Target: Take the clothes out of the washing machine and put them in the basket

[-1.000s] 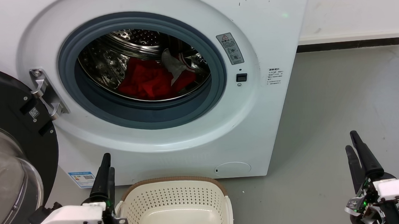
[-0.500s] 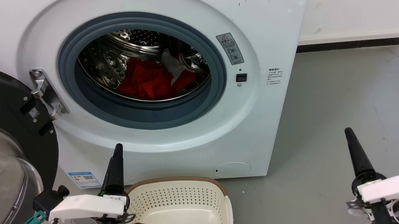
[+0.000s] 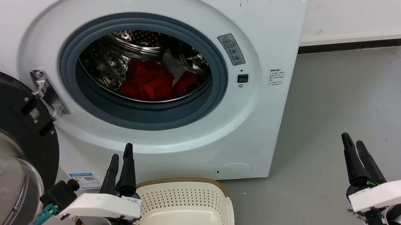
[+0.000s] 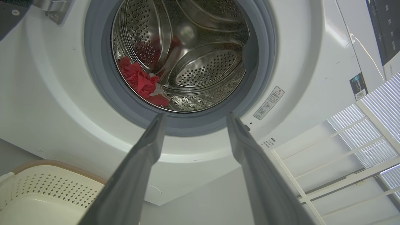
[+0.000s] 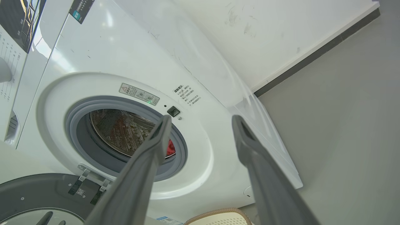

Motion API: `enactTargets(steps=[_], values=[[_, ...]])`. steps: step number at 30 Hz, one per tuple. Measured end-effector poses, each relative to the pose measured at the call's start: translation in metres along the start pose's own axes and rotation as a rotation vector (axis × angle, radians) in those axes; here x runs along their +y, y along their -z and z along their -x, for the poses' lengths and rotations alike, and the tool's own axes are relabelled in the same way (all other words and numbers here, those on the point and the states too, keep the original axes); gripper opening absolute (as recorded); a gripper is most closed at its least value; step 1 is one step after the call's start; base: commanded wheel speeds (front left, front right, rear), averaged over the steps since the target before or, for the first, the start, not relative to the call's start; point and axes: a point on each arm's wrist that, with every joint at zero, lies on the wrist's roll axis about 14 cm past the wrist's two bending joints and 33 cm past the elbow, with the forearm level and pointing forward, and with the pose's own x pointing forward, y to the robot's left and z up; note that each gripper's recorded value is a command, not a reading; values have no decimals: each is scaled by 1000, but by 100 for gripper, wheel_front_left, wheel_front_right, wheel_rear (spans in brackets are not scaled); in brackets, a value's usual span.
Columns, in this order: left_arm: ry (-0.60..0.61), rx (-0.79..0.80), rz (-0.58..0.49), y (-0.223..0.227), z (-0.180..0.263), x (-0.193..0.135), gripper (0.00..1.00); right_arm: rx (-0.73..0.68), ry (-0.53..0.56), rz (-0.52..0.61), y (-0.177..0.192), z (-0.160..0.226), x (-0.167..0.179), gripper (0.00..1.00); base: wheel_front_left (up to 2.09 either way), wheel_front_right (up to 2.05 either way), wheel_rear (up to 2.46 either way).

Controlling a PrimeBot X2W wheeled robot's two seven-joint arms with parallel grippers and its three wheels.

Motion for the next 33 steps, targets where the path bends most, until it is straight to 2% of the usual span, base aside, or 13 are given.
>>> enactTargets(steps=[13,33], values=[[38,-12,-185,1,-1,-10,100,-16,-23,186,-1,-1,5,100,0,0,0],[96,-41,-411,1,-3,-26,100,-24,-52,415,1,4,8,100,0,0,0]])
